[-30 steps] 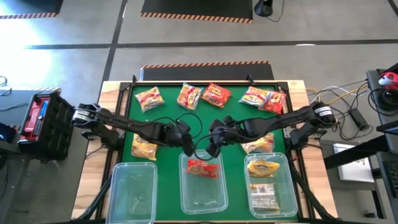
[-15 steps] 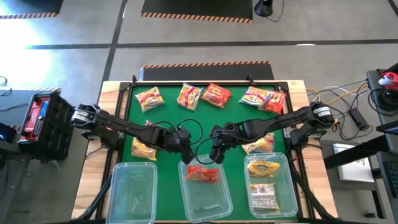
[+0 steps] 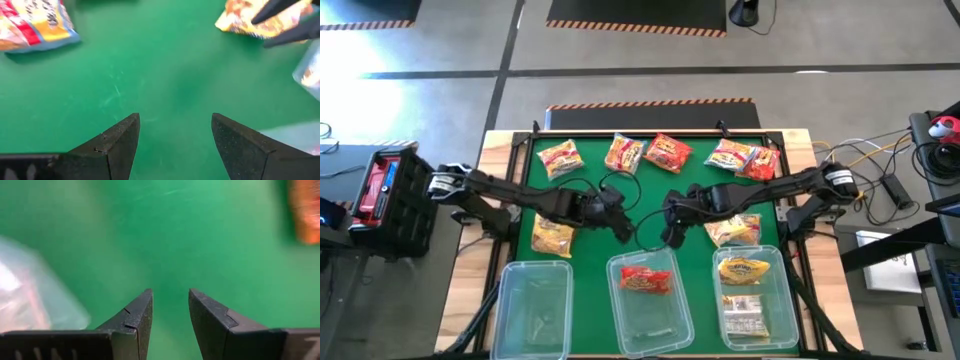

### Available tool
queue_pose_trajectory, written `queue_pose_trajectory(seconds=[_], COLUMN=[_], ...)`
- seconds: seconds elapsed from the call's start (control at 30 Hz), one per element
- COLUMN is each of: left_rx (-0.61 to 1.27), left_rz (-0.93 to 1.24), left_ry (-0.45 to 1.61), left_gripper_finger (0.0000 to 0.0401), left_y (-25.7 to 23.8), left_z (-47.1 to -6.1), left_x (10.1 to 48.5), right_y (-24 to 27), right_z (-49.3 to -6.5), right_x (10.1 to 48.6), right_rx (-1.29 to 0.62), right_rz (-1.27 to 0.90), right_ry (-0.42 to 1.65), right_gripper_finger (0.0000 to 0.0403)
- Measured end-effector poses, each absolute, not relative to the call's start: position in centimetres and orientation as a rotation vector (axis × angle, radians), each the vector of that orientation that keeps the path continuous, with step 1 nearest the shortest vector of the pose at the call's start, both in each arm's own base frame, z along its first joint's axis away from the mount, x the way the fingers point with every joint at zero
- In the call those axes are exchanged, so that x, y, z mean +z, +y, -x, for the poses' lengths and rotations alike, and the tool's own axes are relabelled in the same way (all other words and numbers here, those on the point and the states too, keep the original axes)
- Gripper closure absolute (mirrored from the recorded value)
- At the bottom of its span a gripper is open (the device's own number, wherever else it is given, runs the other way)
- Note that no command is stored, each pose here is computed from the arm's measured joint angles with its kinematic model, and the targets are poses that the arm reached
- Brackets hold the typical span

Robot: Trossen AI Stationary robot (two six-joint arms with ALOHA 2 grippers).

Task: Sort Maruchan noodles
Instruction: Put the yellow noodle pack into the right transparent bin

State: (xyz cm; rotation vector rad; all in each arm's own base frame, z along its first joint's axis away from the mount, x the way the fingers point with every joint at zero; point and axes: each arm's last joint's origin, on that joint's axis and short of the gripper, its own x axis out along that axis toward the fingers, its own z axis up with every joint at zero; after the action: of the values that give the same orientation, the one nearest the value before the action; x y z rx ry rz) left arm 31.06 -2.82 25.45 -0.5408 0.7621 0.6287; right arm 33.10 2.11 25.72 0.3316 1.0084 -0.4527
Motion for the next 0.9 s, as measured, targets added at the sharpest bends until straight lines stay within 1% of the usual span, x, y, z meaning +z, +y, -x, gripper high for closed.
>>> queue_pose_trajectory(seconds=[0.1,0.27,0.4,0.63,0.8,0.9], left_rx=[0.652,0.669,0.662,0.658,0.679,0.680], left_rz=[0.558,0.590,0.612,0.652,0.707,0.726], left_ry=[0.732,0.670,0.611,0.543,0.522,0.508], left_gripper_finger=[0.0170,0.0170,0.0170,0.0170,0.0170,0.0170], left_y=[-1.9,-0.6,0.0,0.5,0.7,0.7], left_z=[-31.3,-31.8,-32.2,-32.6,-32.7,-32.9], left_x=[25.6,26.0,26.3,26.8,26.8,26.7], right_y=[1.0,-0.7,-2.0,-3.7,-4.8,-4.9], right_z=[-32.7,-31.7,-30.5,-28.2,-26.4,-25.1], right_x=[26.1,26.7,26.8,26.0,24.9,24.4], right_rx=[-0.499,-0.518,-0.543,-0.559,-0.571,-0.558], right_rz=[-0.313,-0.275,-0.236,-0.152,-0.180,-0.213], right_ry=[1.008,1.048,1.137,1.378,1.487,1.504], right_gripper_finger=[0.0287,0.0287,0.0287,0.0287,0.0287,0.0287])
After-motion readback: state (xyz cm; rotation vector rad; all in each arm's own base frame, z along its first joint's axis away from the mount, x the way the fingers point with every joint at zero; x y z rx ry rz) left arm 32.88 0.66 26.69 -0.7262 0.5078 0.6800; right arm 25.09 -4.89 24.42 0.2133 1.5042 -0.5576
